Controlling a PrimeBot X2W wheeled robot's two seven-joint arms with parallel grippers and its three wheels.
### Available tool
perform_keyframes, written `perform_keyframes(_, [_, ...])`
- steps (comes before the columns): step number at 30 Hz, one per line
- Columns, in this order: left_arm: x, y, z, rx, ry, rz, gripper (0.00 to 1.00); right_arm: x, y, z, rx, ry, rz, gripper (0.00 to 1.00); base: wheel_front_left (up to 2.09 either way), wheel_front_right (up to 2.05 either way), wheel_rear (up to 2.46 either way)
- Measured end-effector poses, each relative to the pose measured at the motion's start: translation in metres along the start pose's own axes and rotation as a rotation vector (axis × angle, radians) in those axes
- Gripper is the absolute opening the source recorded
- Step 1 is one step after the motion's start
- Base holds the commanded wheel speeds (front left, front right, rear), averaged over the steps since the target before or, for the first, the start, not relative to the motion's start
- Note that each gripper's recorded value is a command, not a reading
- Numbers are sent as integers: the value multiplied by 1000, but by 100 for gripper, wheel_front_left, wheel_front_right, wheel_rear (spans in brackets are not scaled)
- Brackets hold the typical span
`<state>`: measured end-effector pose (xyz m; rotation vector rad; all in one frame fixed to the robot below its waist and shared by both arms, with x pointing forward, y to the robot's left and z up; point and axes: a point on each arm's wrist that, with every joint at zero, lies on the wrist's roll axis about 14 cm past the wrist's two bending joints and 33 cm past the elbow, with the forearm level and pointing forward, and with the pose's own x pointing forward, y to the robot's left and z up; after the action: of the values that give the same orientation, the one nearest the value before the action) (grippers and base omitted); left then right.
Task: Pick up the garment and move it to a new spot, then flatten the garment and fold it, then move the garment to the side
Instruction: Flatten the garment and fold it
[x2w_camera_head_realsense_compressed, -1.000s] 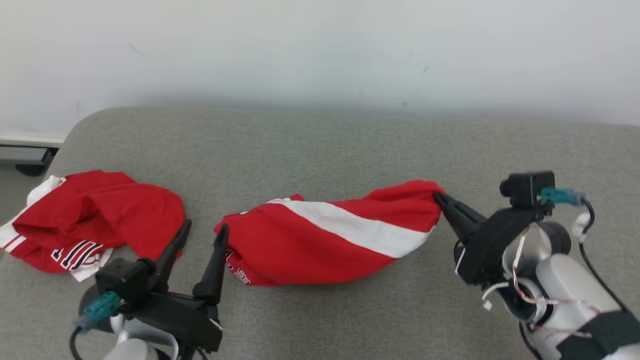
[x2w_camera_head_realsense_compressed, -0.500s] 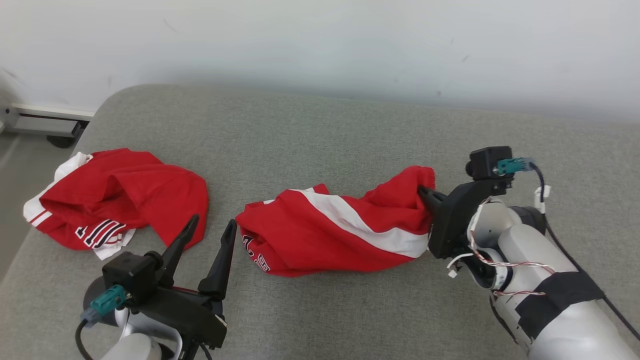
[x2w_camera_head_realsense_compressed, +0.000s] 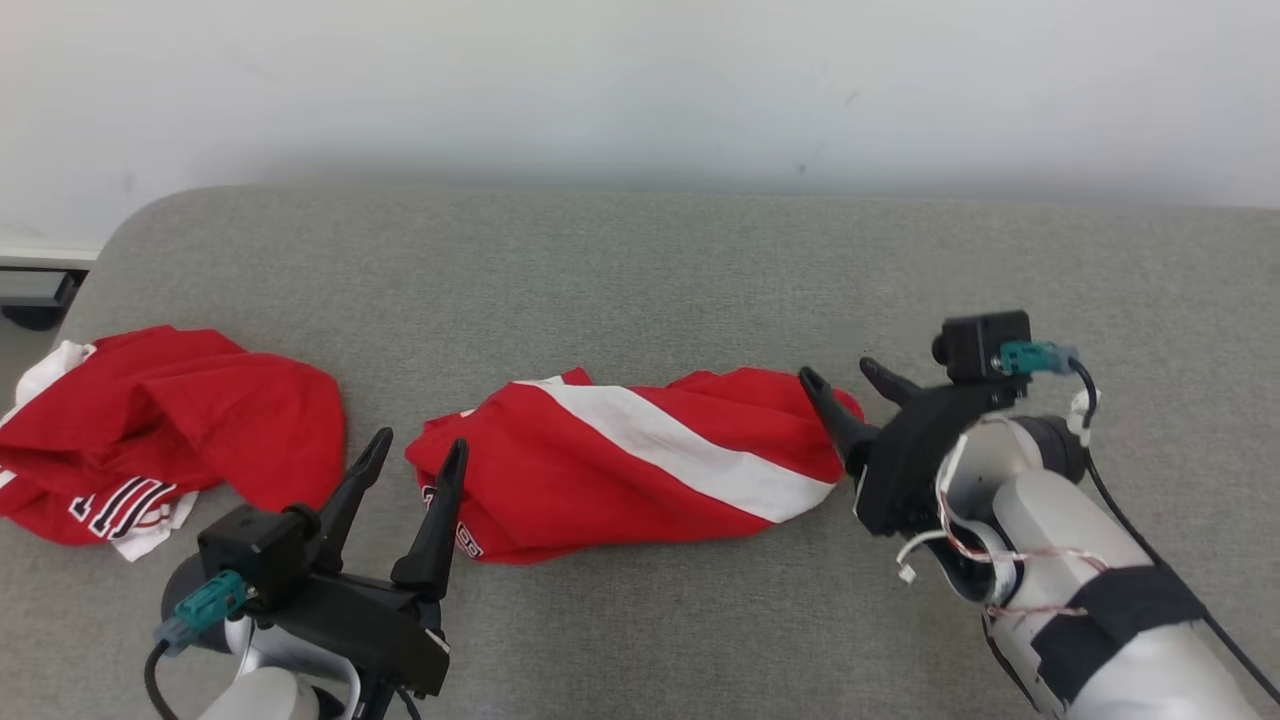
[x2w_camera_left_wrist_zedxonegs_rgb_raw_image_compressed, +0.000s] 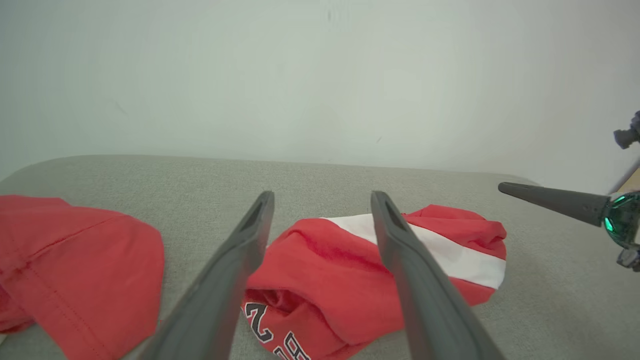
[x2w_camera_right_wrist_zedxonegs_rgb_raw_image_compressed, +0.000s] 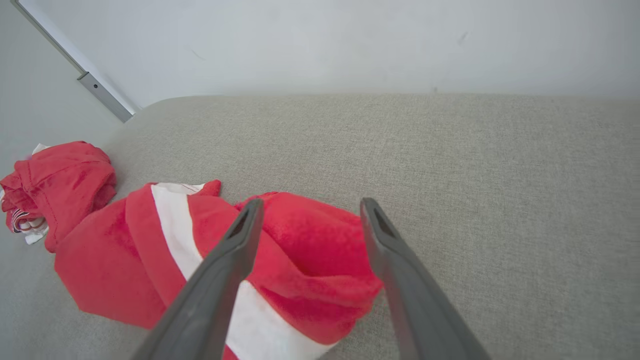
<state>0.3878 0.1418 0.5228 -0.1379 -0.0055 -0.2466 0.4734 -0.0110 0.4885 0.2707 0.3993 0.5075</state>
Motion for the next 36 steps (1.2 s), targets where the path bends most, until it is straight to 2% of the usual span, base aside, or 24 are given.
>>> perform_keyframes(6, [6,-8,-3,-10,8,-21,100,-23,-27,-28,17,7,-47,100,0,0,0])
perform_keyframes(12, [6,-9,-2,-10,5,-26,100,-36,-32,-56,7,65,-56,100,0,0,0])
perform_keyframes(21, [7,-10,-4,-14,10,-21,100,-30,-28,-75,-29,137,-51,100,0,0,0])
perform_keyframes(27, [7,-7,0,-11,1,-12,100,-23,-22,-89,-6,181,-48,100,0,0,0])
perform_keyframes(34, [2,-3,-1,-9,6,5,100,-12,-11,-88,-8,193,-31,100,0,0,0])
perform_keyframes(35, [1,-1,-1,-8,8,9,100,-10,-9,-89,-8,196,-28,95,0,0,0])
perform_keyframes(36, [0,0,-1,-6,9,14,100,-9,-8,-91,-9,203,-25,36,0,0,0])
